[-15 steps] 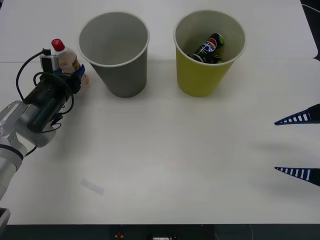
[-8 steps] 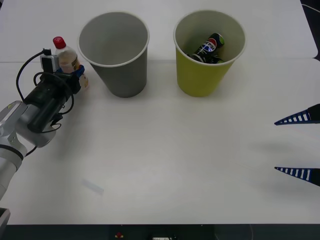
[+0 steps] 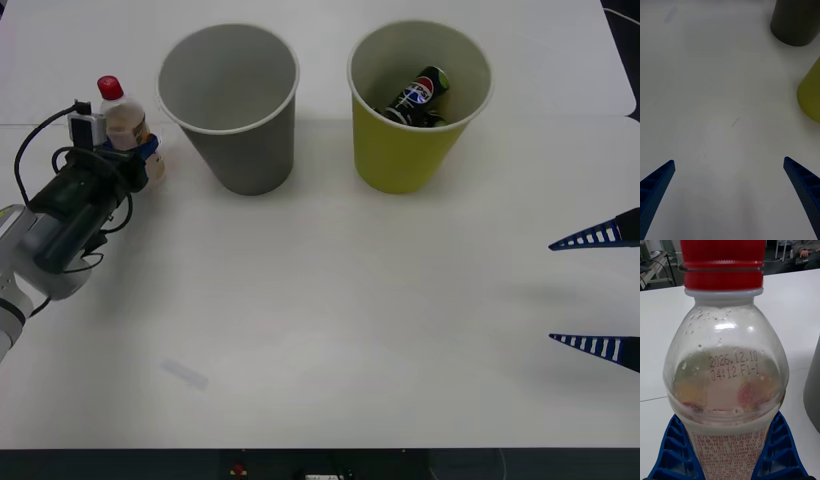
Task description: Put the can into the green bin and the plastic bottle into the gray bin
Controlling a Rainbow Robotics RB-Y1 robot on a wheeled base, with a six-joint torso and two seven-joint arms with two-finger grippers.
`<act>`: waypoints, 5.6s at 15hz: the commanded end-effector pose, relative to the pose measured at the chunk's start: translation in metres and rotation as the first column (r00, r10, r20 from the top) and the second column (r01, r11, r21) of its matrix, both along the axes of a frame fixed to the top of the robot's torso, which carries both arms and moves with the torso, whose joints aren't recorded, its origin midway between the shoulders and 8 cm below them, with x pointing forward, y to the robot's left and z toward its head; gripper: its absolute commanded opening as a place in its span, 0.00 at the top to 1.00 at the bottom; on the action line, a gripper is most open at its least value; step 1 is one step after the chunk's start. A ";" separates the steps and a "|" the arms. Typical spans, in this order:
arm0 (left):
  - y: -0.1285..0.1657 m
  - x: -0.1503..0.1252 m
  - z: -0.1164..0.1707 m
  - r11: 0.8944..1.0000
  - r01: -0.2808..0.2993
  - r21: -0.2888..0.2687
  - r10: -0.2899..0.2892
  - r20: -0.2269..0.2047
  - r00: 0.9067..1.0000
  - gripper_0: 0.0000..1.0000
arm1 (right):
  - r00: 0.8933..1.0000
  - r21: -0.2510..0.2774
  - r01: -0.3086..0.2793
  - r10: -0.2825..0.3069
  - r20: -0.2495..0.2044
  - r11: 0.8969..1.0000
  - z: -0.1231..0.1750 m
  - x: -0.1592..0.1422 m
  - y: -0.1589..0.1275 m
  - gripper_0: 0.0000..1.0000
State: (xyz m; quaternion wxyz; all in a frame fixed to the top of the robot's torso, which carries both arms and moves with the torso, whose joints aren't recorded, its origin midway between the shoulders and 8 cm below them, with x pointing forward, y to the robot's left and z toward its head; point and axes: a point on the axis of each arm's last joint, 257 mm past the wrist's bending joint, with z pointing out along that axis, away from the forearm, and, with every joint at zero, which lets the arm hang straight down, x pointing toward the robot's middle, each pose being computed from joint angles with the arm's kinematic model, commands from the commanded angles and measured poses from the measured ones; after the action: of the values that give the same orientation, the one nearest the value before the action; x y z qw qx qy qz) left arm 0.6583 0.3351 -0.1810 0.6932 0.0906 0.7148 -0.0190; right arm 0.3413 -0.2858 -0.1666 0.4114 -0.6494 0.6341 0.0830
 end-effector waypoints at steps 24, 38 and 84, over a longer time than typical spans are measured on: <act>-0.039 -0.212 0.113 0.962 0.263 -0.068 -0.269 -0.394 0.879 1.00 | 1.000 0.000 0.000 0.000 0.000 1.000 0.000 0.000 0.000 0.00; -0.087 -0.149 0.205 0.885 0.444 0.136 -0.302 -0.559 0.772 1.00 | 1.000 0.000 0.000 0.000 0.000 1.000 0.000 0.000 0.000 0.00; -0.081 -0.162 0.195 0.580 0.762 0.288 -0.558 -0.540 0.630 0.00 | 1.000 0.000 0.000 0.000 0.000 1.000 0.000 0.000 0.000 0.00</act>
State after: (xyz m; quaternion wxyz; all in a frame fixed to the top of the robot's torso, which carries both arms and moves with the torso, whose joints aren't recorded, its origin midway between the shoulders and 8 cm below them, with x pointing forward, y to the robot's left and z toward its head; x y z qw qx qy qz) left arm 0.5013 0.2469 0.0179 0.4262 0.5176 0.7329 -0.1152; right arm 0.3413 -0.2858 -0.1666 0.4115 -0.6493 0.6342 0.0830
